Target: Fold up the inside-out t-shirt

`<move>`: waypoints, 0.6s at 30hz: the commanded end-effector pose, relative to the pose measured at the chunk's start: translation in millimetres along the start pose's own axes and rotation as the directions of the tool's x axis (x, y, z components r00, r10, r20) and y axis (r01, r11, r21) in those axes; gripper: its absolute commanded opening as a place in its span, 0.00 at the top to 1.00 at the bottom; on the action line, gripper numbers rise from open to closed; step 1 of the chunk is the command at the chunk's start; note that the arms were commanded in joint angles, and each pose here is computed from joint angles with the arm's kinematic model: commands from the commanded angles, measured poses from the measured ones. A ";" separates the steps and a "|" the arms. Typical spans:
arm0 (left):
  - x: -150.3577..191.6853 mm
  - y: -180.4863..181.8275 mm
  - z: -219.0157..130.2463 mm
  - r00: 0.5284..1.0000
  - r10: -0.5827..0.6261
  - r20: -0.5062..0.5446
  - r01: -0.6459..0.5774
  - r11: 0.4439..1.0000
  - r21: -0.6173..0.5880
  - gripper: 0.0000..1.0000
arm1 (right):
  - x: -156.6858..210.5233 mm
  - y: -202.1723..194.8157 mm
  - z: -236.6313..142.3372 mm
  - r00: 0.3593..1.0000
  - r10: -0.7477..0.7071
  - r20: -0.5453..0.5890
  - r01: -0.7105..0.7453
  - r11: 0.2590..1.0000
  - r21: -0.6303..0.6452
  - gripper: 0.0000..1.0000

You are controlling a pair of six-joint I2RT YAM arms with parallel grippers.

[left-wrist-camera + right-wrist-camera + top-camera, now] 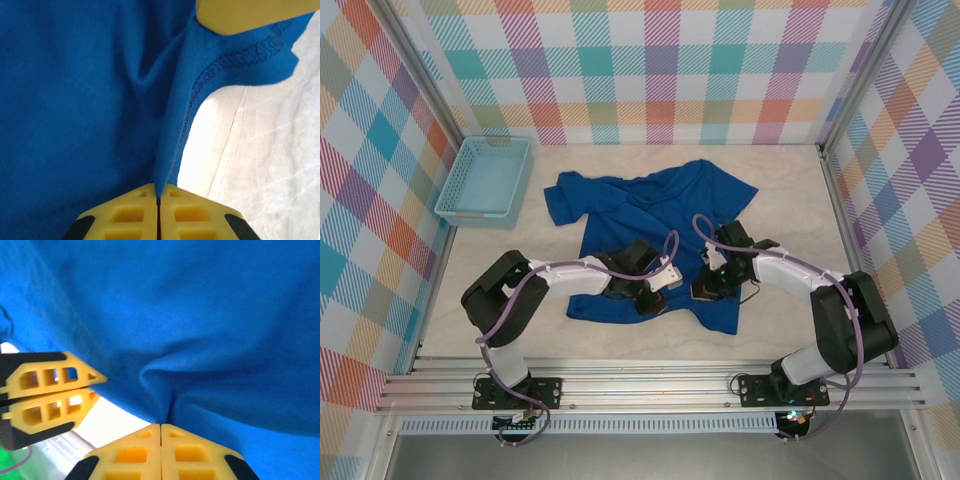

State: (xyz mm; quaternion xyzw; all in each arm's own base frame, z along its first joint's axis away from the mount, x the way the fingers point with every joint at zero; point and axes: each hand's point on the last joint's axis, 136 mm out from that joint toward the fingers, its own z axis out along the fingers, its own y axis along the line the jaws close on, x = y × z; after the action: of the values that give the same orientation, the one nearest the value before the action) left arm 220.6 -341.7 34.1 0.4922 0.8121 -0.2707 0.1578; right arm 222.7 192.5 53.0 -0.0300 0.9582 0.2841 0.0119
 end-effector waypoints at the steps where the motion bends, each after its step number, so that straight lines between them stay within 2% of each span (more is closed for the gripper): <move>1: -31.4 9.0 -12.0 0.981 -0.156 0.114 0.146 0.985 0.093 0.95 | -7.4 -19.2 -20.0 0.997 -0.040 0.060 0.030 0.987 0.157 0.85; 5: -27.1 20.8 -9.9 0.957 -0.274 0.095 0.261 0.957 0.129 0.98 | 3.3 -16.4 -21.5 0.994 -0.075 0.075 0.065 0.990 0.124 0.73; 11: -16.7 27.4 1.7 0.937 -0.346 0.039 0.337 0.929 0.153 0.98 | 19.1 1.7 -10.0 0.989 -0.130 0.075 0.127 0.991 0.037 0.62; 15: -17.1 33.2 0.8 0.923 -0.382 0.039 0.371 0.914 0.164 0.97 | 33.4 4.4 4.0 0.990 -0.138 0.039 0.136 0.990 0.033 0.60; 18: -15.7 35.8 0.6 0.921 -0.388 0.038 0.378 0.912 0.159 0.97 | 41.1 -0.2 11.1 0.991 -0.136 0.017 0.134 0.988 0.070 0.62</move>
State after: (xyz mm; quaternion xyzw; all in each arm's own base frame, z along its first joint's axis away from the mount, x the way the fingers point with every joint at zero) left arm 256.5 -339.1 28.3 0.3367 0.8640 -0.3604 0.1018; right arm 185.9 193.1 47.9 -0.0945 0.9615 0.2537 0.0466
